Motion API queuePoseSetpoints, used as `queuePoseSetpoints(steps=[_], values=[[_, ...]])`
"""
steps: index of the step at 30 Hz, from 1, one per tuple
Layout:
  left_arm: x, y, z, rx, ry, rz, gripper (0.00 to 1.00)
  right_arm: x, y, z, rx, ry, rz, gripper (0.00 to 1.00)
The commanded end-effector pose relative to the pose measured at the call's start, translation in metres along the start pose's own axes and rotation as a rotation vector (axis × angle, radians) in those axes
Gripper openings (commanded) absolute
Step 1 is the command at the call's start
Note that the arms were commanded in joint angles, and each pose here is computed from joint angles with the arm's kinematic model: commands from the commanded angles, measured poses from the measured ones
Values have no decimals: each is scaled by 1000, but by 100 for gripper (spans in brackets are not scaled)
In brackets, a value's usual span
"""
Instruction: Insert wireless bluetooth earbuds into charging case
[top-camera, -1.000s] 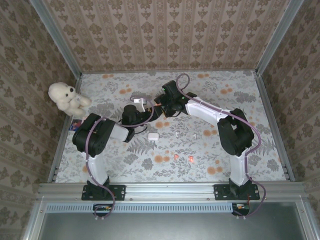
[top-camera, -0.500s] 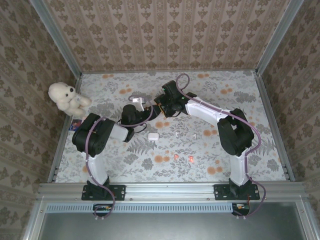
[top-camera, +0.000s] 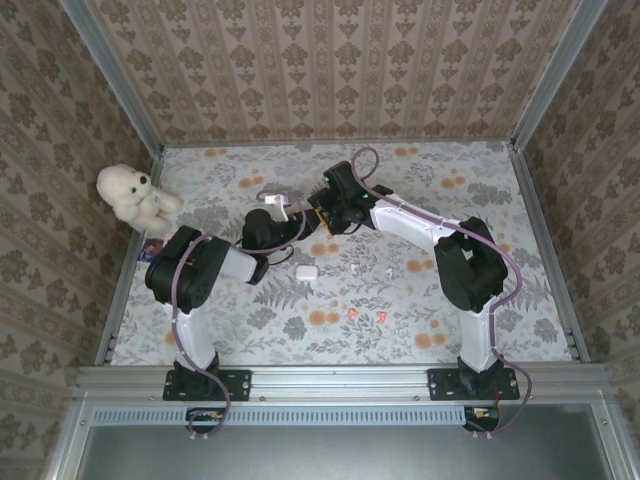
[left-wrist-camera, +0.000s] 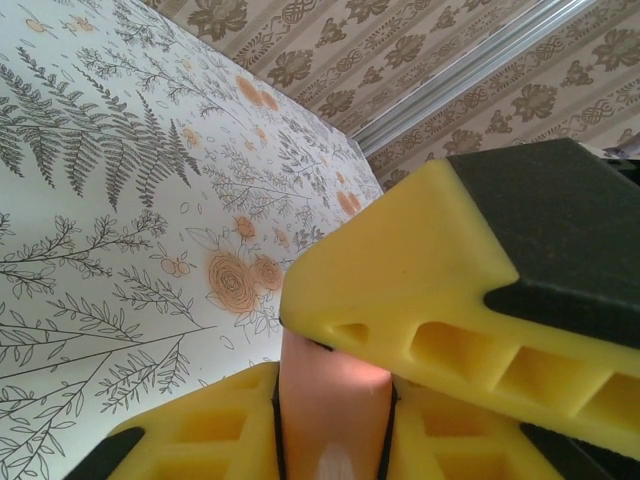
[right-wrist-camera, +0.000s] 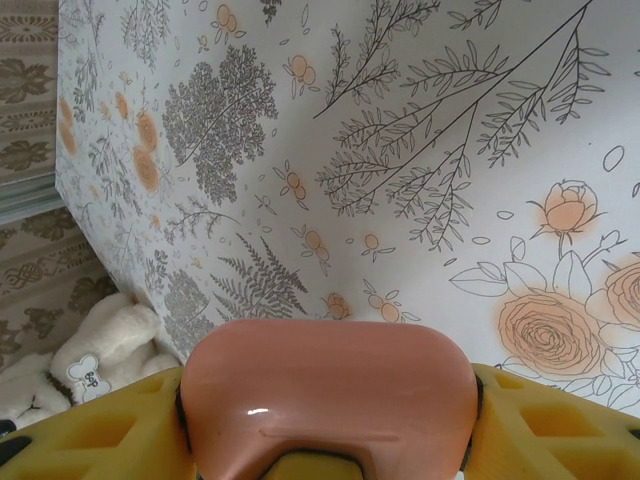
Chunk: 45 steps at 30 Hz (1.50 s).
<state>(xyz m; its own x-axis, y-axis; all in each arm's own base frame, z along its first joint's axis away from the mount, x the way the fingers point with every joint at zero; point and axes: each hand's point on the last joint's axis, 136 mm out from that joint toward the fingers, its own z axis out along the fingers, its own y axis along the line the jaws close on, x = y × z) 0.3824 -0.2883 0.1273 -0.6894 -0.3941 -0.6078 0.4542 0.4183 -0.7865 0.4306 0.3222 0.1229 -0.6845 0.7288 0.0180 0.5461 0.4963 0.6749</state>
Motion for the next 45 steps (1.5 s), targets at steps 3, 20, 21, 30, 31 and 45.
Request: queuePoseSetpoints(steps=[3,20,21,30,31,45], values=[[-5,2,2,7,-23,-6,17,7,5,1,-17,24,13,55],[-17,-26,-18,99,133,-7,0,-62,7,-90,-244,-129,-321,90],[-18,-29,-21,110,150,-2,0,-60,4,-93,-292,-116,-371,90],[-22,-68,-33,198,286,95,0,-24,-14,-120,-400,-72,-786,85],[-22,-72,-35,203,296,106,0,-23,-14,-121,-409,-68,-802,85],[-14,-97,-32,220,376,170,0,11,0,-106,-490,28,-861,81]])
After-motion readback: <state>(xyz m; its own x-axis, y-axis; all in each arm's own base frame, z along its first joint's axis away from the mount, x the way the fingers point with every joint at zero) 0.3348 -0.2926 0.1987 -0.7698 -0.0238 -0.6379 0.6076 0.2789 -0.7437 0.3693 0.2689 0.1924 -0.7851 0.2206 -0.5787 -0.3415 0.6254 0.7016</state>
